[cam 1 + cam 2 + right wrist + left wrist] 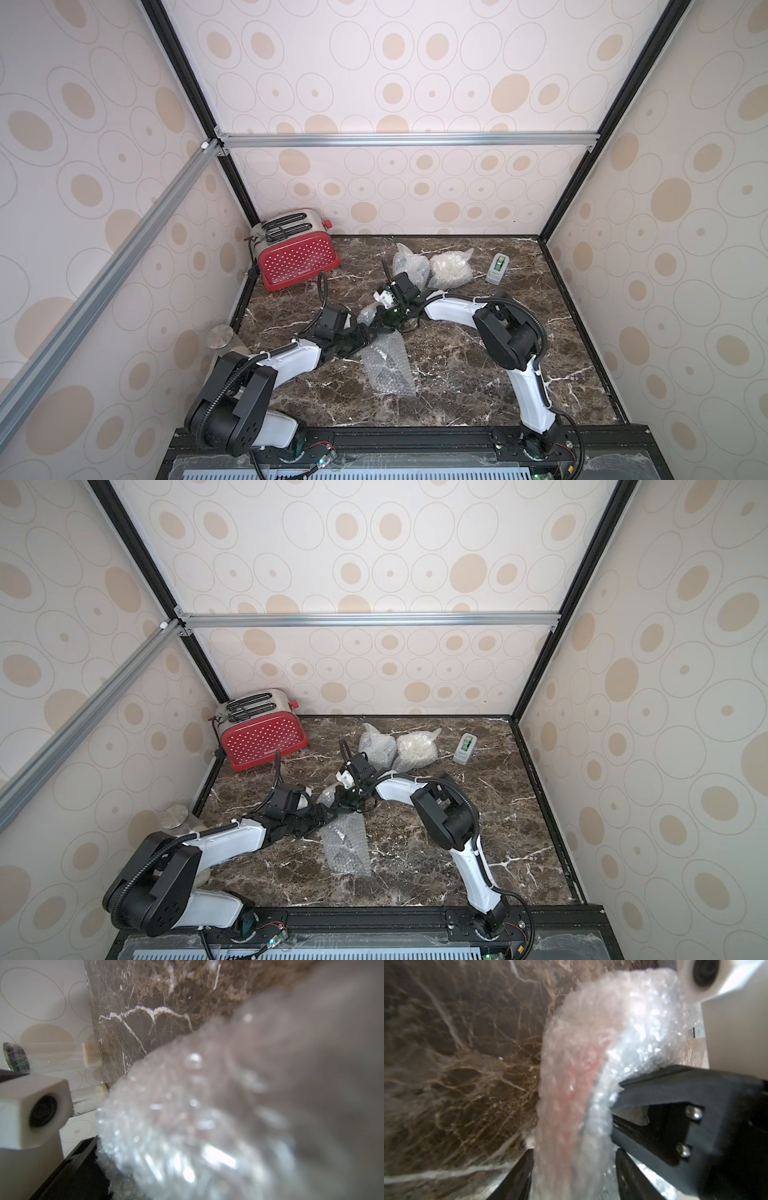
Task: Wrap bowls in bubble wrap
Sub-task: Wrap the bowl in bubble wrap.
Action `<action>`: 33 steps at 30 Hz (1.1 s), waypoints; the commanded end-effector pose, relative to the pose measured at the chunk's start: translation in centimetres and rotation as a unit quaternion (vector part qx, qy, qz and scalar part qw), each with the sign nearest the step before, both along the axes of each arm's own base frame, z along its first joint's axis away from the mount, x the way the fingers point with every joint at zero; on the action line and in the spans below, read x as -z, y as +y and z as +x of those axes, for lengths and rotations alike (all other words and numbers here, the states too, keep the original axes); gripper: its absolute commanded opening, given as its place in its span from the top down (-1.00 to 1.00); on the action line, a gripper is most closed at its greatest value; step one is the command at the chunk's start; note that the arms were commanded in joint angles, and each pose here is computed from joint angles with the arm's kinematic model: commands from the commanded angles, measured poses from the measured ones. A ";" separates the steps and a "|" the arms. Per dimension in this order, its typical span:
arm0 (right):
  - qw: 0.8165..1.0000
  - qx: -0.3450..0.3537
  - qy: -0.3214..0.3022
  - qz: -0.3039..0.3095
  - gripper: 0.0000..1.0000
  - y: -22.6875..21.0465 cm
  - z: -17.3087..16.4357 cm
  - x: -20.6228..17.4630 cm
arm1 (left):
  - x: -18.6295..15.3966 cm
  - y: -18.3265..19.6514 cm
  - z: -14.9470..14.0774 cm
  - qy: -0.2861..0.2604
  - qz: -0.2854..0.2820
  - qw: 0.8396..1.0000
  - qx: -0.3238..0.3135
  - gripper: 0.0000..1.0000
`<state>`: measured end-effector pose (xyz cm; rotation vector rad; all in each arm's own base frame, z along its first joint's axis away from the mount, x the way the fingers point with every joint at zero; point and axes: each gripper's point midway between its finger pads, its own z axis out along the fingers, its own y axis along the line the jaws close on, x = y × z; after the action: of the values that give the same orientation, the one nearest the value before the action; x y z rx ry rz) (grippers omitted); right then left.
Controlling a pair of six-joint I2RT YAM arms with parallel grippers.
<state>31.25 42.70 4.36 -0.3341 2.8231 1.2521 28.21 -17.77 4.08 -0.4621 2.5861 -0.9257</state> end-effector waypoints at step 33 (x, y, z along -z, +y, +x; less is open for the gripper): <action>0.997 0.009 -0.040 -0.057 0.08 -13.3 -4.0 -6.3 | 4.0 0.0 1.0 0.046 0.008 0.999 -0.018 -0.04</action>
<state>30.17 32.51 13.53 -0.3232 2.7215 1.1369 30.67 -19.85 3.24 -0.4407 2.5400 -1.0525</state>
